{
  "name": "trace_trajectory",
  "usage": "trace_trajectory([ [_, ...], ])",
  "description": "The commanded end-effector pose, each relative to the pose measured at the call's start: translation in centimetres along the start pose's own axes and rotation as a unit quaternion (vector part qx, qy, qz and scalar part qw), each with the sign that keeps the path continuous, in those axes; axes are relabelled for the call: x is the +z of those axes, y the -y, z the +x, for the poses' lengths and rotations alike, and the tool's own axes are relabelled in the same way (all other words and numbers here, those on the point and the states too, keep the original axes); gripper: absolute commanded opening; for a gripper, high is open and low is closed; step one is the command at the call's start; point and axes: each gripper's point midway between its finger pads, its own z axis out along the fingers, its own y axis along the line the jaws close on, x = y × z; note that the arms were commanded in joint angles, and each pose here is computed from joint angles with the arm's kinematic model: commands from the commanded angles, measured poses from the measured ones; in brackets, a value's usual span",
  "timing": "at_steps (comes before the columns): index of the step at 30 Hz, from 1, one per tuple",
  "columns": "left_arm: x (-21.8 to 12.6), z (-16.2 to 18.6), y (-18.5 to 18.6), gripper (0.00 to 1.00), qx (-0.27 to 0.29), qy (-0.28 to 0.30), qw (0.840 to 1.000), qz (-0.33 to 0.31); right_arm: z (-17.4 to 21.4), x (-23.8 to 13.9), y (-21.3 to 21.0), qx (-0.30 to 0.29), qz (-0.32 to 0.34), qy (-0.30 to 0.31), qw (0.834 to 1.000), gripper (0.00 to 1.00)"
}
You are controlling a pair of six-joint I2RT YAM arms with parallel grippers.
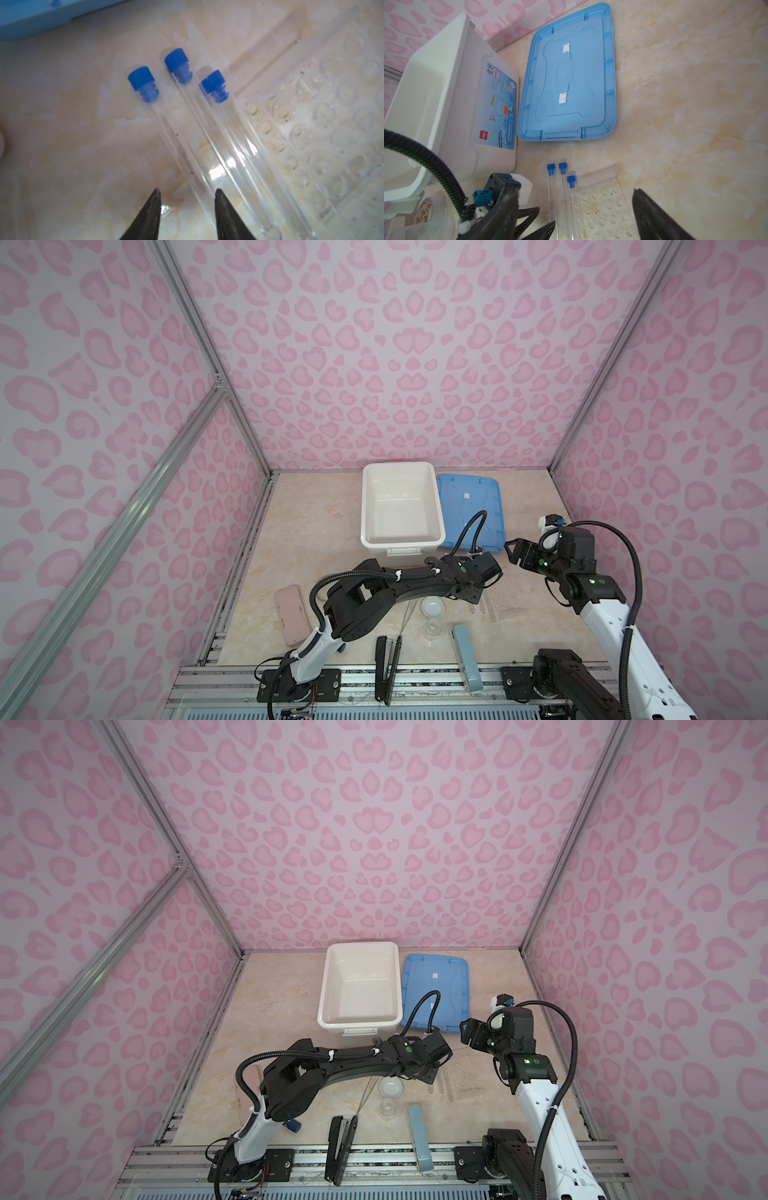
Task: Organize the chemistry lab equipment
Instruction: 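Lower the left gripper and close it on one blue-capped test tube, then lift the tube with the left gripper while the right gripper grasps its blue cap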
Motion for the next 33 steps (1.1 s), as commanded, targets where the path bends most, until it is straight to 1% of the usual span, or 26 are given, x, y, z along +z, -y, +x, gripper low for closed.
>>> trace_trajectory([
  [1, 0.5, 0.4, -0.9, 0.40, 0.004, -0.015, 1.000, -0.022, 0.0, 0.1, -0.1, 0.004, -0.003, 0.002, 1.000, 0.87],
  [4, 0.5, 0.5, -1.3, 0.38, 0.005, -0.019, 0.999, -0.032, 0.1, 0.2, -0.1, 0.006, -0.004, 0.000, 1.000, 0.86],
  [7, 0.3, 1.1, -2.4, 0.37, 0.010, -0.037, 0.998, -0.056, 0.2, 0.0, 0.0, 0.004, -0.003, 0.001, 1.000, 0.86],
  [8, 0.3, 1.3, -2.5, 0.34, 0.011, -0.041, 0.997, -0.057, 0.1, -0.1, 0.0, 0.003, -0.002, 0.002, 1.000, 0.86],
  [10, 0.1, 1.8, -2.5, 0.33, 0.012, -0.048, 0.997, -0.052, 0.0, -0.1, 0.0, 0.002, -0.003, 0.006, 1.000, 0.86],
  [11, 0.0, 2.0, -2.5, 0.30, 0.012, -0.052, 0.997, -0.048, 0.0, -0.2, -0.1, 0.002, -0.003, 0.008, 1.000, 0.86],
  [15, 0.2, 2.6, -1.6, 0.29, 0.010, -0.069, 0.997, -0.022, 0.1, -0.1, -0.1, 0.004, -0.006, 0.005, 1.000, 0.86],
  [19, 0.5, 2.7, -1.9, 0.29, 0.005, -0.074, 0.997, -0.026, 0.1, -0.1, -0.2, 0.005, -0.007, 0.007, 1.000, 0.86],
  [20, 0.6, 2.8, -1.9, 0.25, 0.003, -0.076, 0.997, -0.025, 0.0, -0.1, -0.1, 0.005, -0.006, 0.007, 1.000, 0.86],
  [21, 0.7, 2.8, -1.9, 0.24, 0.003, -0.077, 0.997, -0.022, 0.1, -0.1, -0.2, 0.005, -0.008, 0.007, 1.000, 0.86],
  [24, 0.8, 2.6, -1.9, 0.14, 0.002, -0.076, 0.997, -0.022, 0.2, 0.0, -0.3, 0.008, -0.013, 0.005, 1.000, 0.86],
  [30, 0.6, 2.0, -2.6, 0.14, -0.006, -0.066, 0.997, -0.028, 0.2, 0.2, -0.4, 0.007, -0.016, 0.005, 1.000, 0.86],
  [33, -0.2, 1.0, -2.5, 0.14, -0.006, -0.041, 0.999, -0.021, 0.2, 0.4, -0.7, 0.009, -0.026, 0.000, 1.000, 0.85],
])
